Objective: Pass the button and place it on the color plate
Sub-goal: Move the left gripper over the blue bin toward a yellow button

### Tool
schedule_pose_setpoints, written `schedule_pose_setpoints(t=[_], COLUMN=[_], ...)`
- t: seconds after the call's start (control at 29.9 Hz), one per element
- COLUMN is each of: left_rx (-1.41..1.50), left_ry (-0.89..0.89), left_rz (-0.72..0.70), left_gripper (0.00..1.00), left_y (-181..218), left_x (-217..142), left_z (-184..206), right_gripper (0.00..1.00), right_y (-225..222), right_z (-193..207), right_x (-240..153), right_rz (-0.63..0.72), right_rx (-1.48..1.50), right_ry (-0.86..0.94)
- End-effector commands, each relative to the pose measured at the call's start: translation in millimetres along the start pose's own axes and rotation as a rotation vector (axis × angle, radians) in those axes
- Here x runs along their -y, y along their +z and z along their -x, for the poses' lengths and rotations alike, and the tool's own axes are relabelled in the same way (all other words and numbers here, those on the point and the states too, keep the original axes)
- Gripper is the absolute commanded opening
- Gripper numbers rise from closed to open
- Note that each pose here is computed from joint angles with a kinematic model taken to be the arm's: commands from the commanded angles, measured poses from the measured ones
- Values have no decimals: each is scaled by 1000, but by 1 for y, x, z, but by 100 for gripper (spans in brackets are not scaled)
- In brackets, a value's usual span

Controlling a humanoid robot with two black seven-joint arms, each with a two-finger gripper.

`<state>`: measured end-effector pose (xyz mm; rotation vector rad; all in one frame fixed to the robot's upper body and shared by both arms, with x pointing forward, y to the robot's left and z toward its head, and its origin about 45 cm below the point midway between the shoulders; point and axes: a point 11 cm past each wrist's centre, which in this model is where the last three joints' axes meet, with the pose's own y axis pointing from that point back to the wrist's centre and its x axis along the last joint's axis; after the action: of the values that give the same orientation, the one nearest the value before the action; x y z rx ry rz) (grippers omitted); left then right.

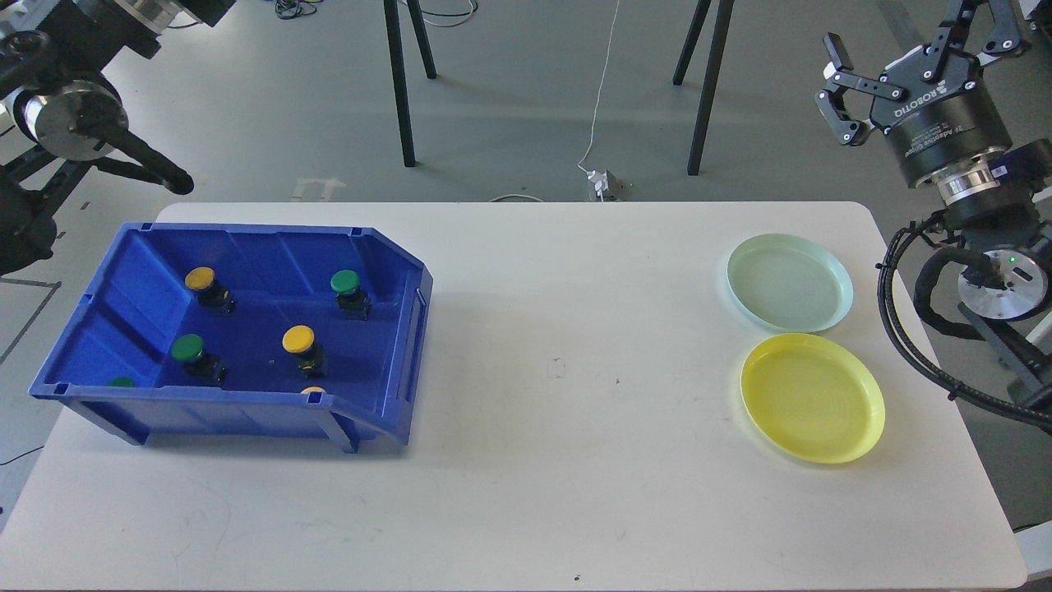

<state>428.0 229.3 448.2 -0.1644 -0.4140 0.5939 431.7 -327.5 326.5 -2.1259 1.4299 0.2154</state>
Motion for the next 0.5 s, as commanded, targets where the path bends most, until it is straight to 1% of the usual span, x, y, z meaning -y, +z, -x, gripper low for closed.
schedule_pose_setpoints(t=[0.0, 0.1, 0.2, 0.3, 0.47], left_rx=[303, 552, 697, 760, 769], left_ry=[-224, -413, -519, -620, -705], left_rz=[-214, -411, -576, -716, -901], left_gripper=[100, 100, 100, 100, 100], left_y=[-3, -25, -50, -79, -121], left_x=[-26, -51, -80, -109, -152], left_z=[28, 42, 38, 38, 30], right_gripper=[99, 99, 99, 99, 99], right_y=[1, 0, 3, 3, 4], right_z=[-3, -3, -2, -2, -3], right_x=[-4, -4, -3, -3, -4], right_rz=[4, 4, 5, 4, 7], right_rx=[-2, -3, 4, 4, 3], right_ry=[9, 9, 7, 10, 13])
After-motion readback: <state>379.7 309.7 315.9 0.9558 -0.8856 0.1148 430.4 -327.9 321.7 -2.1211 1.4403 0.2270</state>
